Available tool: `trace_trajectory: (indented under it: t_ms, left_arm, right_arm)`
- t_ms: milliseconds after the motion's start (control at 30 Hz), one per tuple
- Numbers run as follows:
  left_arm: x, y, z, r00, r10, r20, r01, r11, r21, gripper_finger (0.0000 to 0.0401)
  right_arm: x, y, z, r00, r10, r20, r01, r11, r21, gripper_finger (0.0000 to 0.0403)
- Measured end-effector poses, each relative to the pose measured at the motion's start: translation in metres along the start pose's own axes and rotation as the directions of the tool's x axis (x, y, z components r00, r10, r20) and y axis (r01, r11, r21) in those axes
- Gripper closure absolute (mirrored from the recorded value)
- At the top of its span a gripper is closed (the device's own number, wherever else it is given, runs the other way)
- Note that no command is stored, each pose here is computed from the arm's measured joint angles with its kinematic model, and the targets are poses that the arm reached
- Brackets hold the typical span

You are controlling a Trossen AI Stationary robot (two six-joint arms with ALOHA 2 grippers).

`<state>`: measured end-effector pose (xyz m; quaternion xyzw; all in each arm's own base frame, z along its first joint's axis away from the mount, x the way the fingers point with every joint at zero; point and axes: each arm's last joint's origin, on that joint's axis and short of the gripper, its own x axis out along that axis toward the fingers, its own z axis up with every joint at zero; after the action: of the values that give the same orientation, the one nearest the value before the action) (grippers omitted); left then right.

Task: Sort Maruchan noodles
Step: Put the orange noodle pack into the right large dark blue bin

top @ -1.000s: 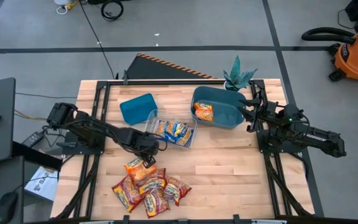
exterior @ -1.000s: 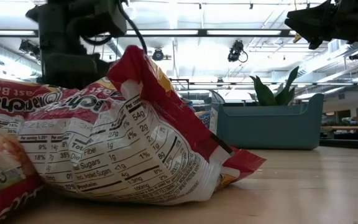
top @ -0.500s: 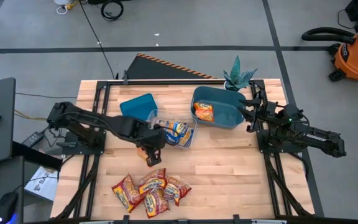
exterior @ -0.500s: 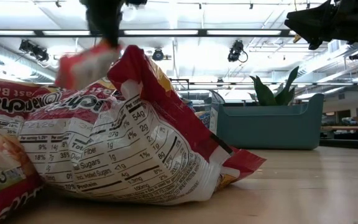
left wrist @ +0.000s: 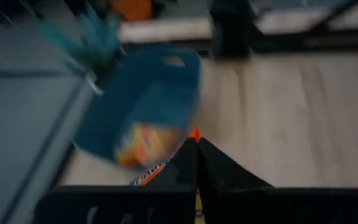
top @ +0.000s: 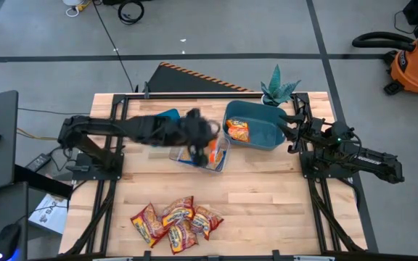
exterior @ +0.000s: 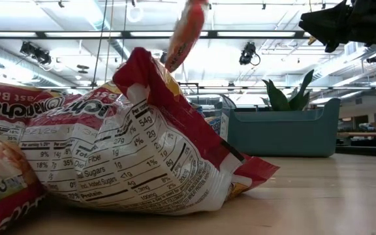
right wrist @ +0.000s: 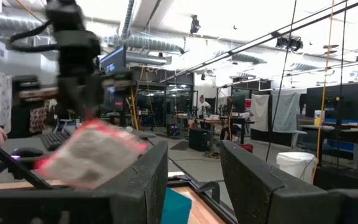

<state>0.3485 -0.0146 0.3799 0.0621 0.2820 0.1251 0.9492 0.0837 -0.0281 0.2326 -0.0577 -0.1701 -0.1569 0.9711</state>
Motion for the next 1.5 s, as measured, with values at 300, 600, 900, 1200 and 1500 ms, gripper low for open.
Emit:
trace_trajectory:
  t_ms: [300,600,900,1200,1500]
  left_arm:
    - [0.069,0.071,0.009,0.974,-0.021,0.224,0.026,1.000,-0.016,0.0396]
    - [0.151,0.119,-0.010,0.943,-0.071,0.325,0.106,0.990,-0.091,0.0396]
    - [0.209,0.130,-0.029,0.967,-0.112,0.228,0.133,0.988,-0.078,0.0396]
    - [0.203,0.124,-0.037,0.985,-0.170,0.040,0.173,0.982,-0.077,0.0396]
    - [0.169,0.117,0.001,0.979,-0.200,-0.048,0.202,0.978,0.046,0.0396]
  right_arm:
    - [0.000,0.000,0.000,1.000,-0.002,-0.004,0.002,1.000,0.000,0.0250]
    - [0.000,0.000,0.000,1.000,-0.003,0.004,0.003,1.000,-0.012,0.0250]
    - [0.000,0.000,0.001,1.000,-0.005,0.004,0.005,0.999,-0.034,0.0250]
    - [0.000,0.000,0.000,1.000,-0.005,0.003,0.005,0.999,-0.034,0.0250]
    - [0.000,0.000,0.000,1.000,-0.005,0.004,0.005,0.999,-0.034,0.0250]
